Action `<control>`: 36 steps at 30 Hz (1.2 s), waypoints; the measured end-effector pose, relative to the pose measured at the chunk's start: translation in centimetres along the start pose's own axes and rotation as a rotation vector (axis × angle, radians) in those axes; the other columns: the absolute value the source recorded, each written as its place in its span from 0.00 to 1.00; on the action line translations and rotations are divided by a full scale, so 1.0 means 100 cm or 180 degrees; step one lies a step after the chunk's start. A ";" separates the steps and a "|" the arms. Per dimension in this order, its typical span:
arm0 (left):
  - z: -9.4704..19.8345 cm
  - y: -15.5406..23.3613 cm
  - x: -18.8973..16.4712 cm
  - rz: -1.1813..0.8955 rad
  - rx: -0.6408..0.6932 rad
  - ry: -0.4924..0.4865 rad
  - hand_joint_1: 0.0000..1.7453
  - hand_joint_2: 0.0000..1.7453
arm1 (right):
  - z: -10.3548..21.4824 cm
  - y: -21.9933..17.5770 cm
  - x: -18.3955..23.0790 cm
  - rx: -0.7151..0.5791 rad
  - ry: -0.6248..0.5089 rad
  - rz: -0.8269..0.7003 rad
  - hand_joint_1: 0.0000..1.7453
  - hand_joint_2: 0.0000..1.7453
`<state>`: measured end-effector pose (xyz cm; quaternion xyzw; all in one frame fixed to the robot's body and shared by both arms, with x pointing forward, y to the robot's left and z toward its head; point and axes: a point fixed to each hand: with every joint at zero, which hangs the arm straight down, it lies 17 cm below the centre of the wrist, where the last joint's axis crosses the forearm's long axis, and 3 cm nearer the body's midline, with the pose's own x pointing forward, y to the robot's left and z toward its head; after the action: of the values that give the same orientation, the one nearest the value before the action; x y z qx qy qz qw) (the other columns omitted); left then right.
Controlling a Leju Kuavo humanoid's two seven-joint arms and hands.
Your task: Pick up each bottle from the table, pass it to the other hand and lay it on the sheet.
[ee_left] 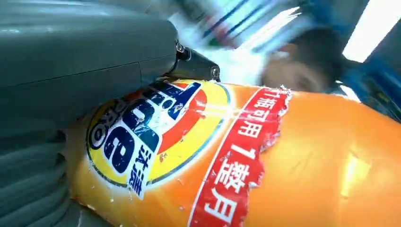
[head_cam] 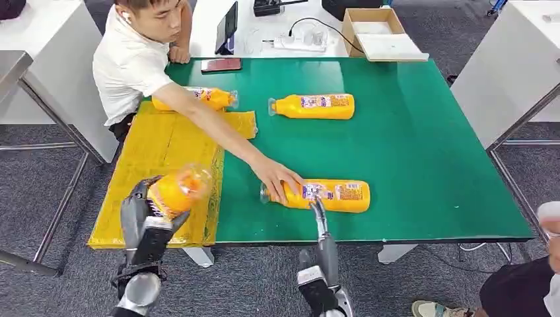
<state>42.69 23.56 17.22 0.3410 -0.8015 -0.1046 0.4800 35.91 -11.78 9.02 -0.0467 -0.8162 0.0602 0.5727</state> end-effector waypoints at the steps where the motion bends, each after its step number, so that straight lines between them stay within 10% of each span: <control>1: -0.004 -0.006 0.001 -0.0347 -0.0096 -0.0161 1.00 1.00 | -0.005 -0.007 0.007 -0.0093 -0.0054 -0.0007 0.00 0.00; 22: -0.026 -0.087 -0.128 -0.2157 -0.1364 0.0412 1.00 1.00 | -0.029 -0.009 0.028 -0.0344 -0.0105 -0.0350 0.00 0.00; 24: -0.027 -0.092 -0.135 -0.2205 -0.1512 0.0503 0.87 1.00 | -0.029 -0.007 0.026 -0.0332 -0.0094 -0.0359 0.00 0.00; 25: -0.028 -0.095 -0.138 -0.2227 -0.1584 0.0546 0.54 1.00 | -0.030 -0.007 0.026 -0.0326 -0.0092 -0.0359 0.00 0.00; 27: -0.027 -0.101 -0.146 -0.2234 -0.1781 0.0666 0.42 1.00 | -0.031 -0.005 0.025 -0.0312 -0.0084 -0.0357 0.00 0.00; 29: -0.027 -0.105 -0.150 -0.2204 -0.1906 0.0746 0.06 1.00 | -0.031 -0.004 0.023 -0.0304 -0.0069 -0.0358 0.00 0.00; 36: -0.015 -0.123 -0.153 -0.1925 -0.2324 0.0832 0.00 1.00 | -0.028 0.000 0.015 -0.0277 0.0008 -0.0365 0.00 0.00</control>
<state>54.15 24.53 1.19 0.3782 -0.5106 -0.4697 0.6129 38.05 -11.49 11.33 -0.0248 -0.8187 -0.0083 0.5736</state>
